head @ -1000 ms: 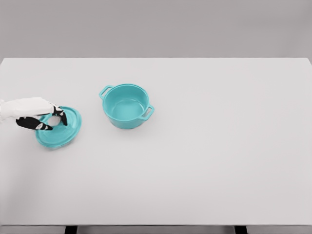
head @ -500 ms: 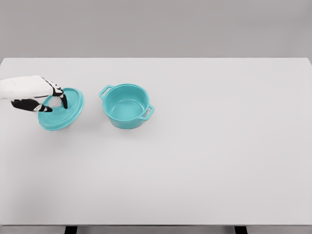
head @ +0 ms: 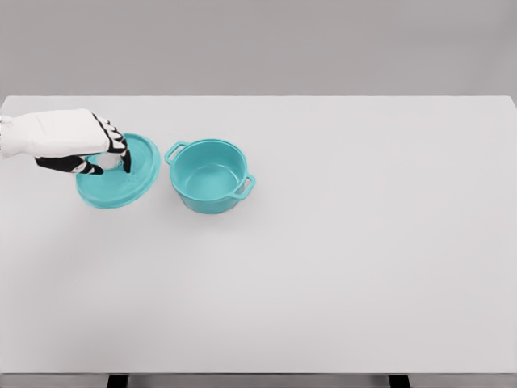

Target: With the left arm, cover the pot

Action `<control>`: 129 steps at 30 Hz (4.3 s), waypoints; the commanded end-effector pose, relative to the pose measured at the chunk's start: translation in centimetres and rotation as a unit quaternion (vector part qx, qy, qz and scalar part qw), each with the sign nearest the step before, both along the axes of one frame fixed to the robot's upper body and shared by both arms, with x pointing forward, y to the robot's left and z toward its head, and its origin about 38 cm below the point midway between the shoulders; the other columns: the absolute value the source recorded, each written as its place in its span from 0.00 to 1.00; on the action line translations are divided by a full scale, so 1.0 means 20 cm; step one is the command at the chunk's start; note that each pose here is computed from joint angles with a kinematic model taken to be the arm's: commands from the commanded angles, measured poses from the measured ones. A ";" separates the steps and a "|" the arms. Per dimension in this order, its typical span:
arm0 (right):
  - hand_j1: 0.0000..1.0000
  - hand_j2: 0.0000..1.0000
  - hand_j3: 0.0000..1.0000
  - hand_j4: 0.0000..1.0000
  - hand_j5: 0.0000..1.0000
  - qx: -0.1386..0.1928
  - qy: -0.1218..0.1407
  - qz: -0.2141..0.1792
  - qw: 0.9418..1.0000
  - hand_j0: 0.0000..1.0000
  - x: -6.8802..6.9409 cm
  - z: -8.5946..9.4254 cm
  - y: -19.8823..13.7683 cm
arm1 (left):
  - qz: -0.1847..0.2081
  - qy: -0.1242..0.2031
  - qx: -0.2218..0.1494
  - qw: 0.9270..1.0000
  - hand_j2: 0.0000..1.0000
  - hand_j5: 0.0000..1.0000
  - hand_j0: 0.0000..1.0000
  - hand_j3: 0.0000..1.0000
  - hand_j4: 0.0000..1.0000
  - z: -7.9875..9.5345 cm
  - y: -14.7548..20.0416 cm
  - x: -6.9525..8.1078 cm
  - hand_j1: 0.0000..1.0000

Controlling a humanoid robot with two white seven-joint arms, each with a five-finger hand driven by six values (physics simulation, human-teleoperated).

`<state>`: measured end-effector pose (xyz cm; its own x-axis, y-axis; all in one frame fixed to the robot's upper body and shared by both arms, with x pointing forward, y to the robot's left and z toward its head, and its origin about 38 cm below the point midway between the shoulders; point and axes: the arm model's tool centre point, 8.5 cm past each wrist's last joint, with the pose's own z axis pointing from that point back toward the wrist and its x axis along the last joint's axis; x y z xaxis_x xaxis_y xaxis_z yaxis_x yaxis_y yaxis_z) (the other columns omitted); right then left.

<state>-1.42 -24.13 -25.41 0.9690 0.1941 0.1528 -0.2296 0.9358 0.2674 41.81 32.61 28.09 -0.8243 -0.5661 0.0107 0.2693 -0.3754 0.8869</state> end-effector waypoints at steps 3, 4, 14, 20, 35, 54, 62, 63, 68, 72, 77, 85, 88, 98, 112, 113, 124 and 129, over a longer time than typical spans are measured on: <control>1.00 1.00 1.00 1.00 1.00 0.000 -0.001 0.000 1.000 1.00 0.00 0.00 0.00 | -0.018 -0.010 -0.001 1.000 0.54 0.54 0.54 0.54 0.54 -0.01 -0.10 0.03 0.54; 1.00 1.00 1.00 1.00 1.00 0.000 0.000 0.000 1.000 1.00 0.00 0.00 0.00 | -0.022 -0.010 -0.006 1.000 0.54 0.54 0.54 0.54 0.54 -0.02 -0.12 0.03 0.54; 1.00 1.00 1.00 1.00 1.00 0.000 0.000 0.000 1.000 1.00 0.00 0.00 0.00 | -0.054 -0.011 -0.008 0.998 0.55 0.55 0.55 0.55 0.55 -0.05 -0.29 0.08 0.55; 1.00 1.00 1.00 1.00 1.00 0.000 0.000 0.000 1.000 1.00 0.00 0.00 0.00 | -0.065 0.001 -0.010 0.998 0.55 0.55 0.55 0.55 0.55 -0.09 -0.38 0.14 0.55; 1.00 1.00 1.00 1.00 1.00 0.000 -0.001 0.000 1.000 1.00 0.00 0.00 0.00 | -0.072 0.014 -0.021 0.997 0.55 0.55 0.55 0.55 0.55 -0.14 -0.57 0.27 0.55; 1.00 1.00 1.00 1.00 1.00 0.000 0.000 0.000 1.000 1.00 0.00 0.00 0.00 | -0.077 0.023 -0.015 0.997 0.55 0.55 0.55 0.55 0.55 -0.19 -0.63 0.29 0.55; 1.00 1.00 1.00 1.00 1.00 0.000 0.000 0.000 1.000 1.00 0.00 0.00 0.00 | -0.077 0.024 -0.015 0.997 0.55 0.55 0.55 0.55 0.55 -0.20 -0.63 0.28 0.55; 1.00 1.00 1.00 1.00 1.00 0.000 0.000 0.000 1.000 1.00 0.00 0.00 0.00 | -0.077 0.023 -0.015 0.997 0.55 0.55 0.55 0.55 0.55 -0.19 -0.63 0.29 0.55; 1.00 1.00 1.00 1.00 1.00 0.000 0.000 0.000 1.000 1.00 0.00 0.00 0.00 | -0.076 0.023 -0.015 0.997 0.55 0.55 0.55 0.55 0.55 -0.19 -0.62 0.29 0.55; 1.00 1.00 1.00 1.00 1.00 0.000 0.000 0.000 1.000 1.00 0.00 0.00 0.00 | -0.076 0.023 -0.015 0.997 0.55 0.55 0.55 0.55 0.55 -0.19 -0.62 0.29 0.55; 1.00 1.00 1.00 1.00 1.00 0.000 -0.001 0.000 1.000 1.00 0.00 0.00 0.00 | -0.064 0.028 -0.011 0.997 0.55 0.55 0.55 0.55 0.55 -0.20 -0.61 0.33 0.55; 1.00 1.00 1.00 1.00 1.00 0.000 0.000 0.000 1.000 1.00 0.00 0.00 0.00 | -0.063 0.029 -0.013 0.998 0.55 0.55 0.55 0.55 0.55 -0.20 -0.62 0.34 0.55; 1.00 1.00 1.00 1.00 1.00 0.000 0.000 0.000 1.000 1.00 0.00 0.00 0.00 | -0.058 0.030 -0.012 0.998 0.55 0.55 0.55 0.55 0.55 -0.20 -0.60 0.35 0.55; 1.00 1.00 1.00 1.00 1.00 0.000 0.000 0.000 1.000 1.00 0.00 0.00 0.00 | -0.060 0.029 -0.013 0.998 0.55 0.55 0.55 0.55 0.55 -0.20 -0.62 0.35 0.55; 1.00 1.00 1.00 1.00 1.00 0.000 0.000 0.000 1.000 1.00 0.00 0.00 0.00 | -0.059 0.031 -0.015 0.998 0.56 0.56 0.56 0.56 0.56 -0.21 -0.63 0.36 0.56; 1.00 1.00 1.00 1.00 1.00 0.000 0.000 0.000 1.000 1.00 0.00 0.00 0.00 | -0.059 0.031 -0.015 0.998 0.56 0.56 0.56 0.56 0.56 -0.21 -0.63 0.36 0.56; 1.00 1.00 1.00 1.00 1.00 0.000 0.000 0.000 1.000 1.00 0.00 0.00 0.00 | -0.054 0.034 -0.015 0.998 0.56 0.56 0.56 0.56 0.56 -0.22 -0.62 0.37 0.56; 1.00 1.00 1.00 1.00 1.00 0.000 0.000 0.000 1.000 1.00 0.00 0.00 0.00 | -0.055 0.036 -0.012 0.998 0.56 0.56 0.56 0.56 0.56 -0.23 -0.62 0.37 0.56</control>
